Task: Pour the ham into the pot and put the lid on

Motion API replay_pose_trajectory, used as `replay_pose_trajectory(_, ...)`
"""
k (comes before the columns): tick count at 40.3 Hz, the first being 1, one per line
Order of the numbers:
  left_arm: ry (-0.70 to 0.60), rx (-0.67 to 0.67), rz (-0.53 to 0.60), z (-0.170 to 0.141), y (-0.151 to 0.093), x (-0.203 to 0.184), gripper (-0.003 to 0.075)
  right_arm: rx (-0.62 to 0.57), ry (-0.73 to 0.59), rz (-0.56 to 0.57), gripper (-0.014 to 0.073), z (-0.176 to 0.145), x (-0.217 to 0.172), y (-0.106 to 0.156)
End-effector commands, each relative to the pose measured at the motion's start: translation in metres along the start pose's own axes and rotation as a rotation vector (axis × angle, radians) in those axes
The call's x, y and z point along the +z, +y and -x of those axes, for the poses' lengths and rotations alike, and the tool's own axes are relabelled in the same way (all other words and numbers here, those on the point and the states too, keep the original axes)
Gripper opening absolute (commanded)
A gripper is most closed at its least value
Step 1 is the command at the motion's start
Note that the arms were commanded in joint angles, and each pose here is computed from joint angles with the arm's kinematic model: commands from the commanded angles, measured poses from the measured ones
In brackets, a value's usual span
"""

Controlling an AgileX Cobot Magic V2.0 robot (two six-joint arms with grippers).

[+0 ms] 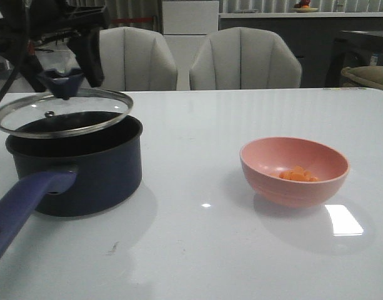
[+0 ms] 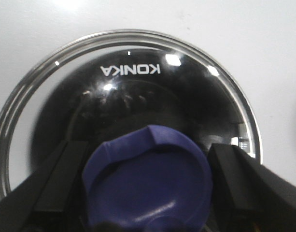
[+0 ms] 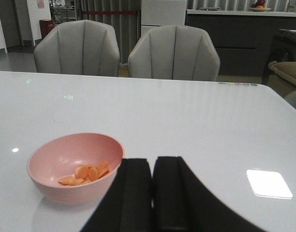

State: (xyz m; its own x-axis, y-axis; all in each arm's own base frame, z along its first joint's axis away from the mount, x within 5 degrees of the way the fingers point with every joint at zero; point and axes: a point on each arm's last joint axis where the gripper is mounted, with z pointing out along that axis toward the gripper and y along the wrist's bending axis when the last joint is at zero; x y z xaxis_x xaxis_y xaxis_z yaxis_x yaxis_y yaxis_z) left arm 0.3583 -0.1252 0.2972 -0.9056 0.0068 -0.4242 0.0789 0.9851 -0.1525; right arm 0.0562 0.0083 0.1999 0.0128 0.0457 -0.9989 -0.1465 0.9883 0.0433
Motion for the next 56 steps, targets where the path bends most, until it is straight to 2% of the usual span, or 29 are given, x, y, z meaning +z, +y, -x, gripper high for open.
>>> replay_pose_trajectory(1,-0.153,0.006,0.033,0.012,0.014,-0.049,0.0400,-0.010,-0.110,0.004,0.0143,0.011,-0.002,0.000)
replay_pose_trajectory(7,-0.181,-0.021,0.124,0.010,0.044,-0.068,0.0356,-0.010,-0.110,0.004,0.0143,0.011,-0.002,0.000)
replay_pose_trajectory(14,-0.212,-0.126,0.183,-0.003,0.089,-0.080,0.0301,-0.010,-0.110,0.004,0.0143,0.011,-0.002,0.000)
replay_pose_trajectory(22,-0.141,-0.213,0.263,-0.028,0.143,-0.061,0.0290,-0.010,-0.110,0.004,0.0143,0.011,-0.002,0.000)
replay_pose_trajectory(27,-0.126,-0.270,0.271,-0.045,0.164,-0.041,0.0291,-0.010,-0.110,0.004,0.0143,0.011,-0.002,0.000)
replay_pose_trajectory(36,-0.048,-0.287,0.137,-0.055,0.173,-0.002,0.0316,-0.010,-0.110,0.004,0.0143,0.011,-0.002,0.000)
replay_pose_trajectory(56,0.015,-0.302,0.125,-0.055,0.183,0.040,0.0381,-0.010,-0.110,0.004,0.0143,0.011,-0.002,0.000)
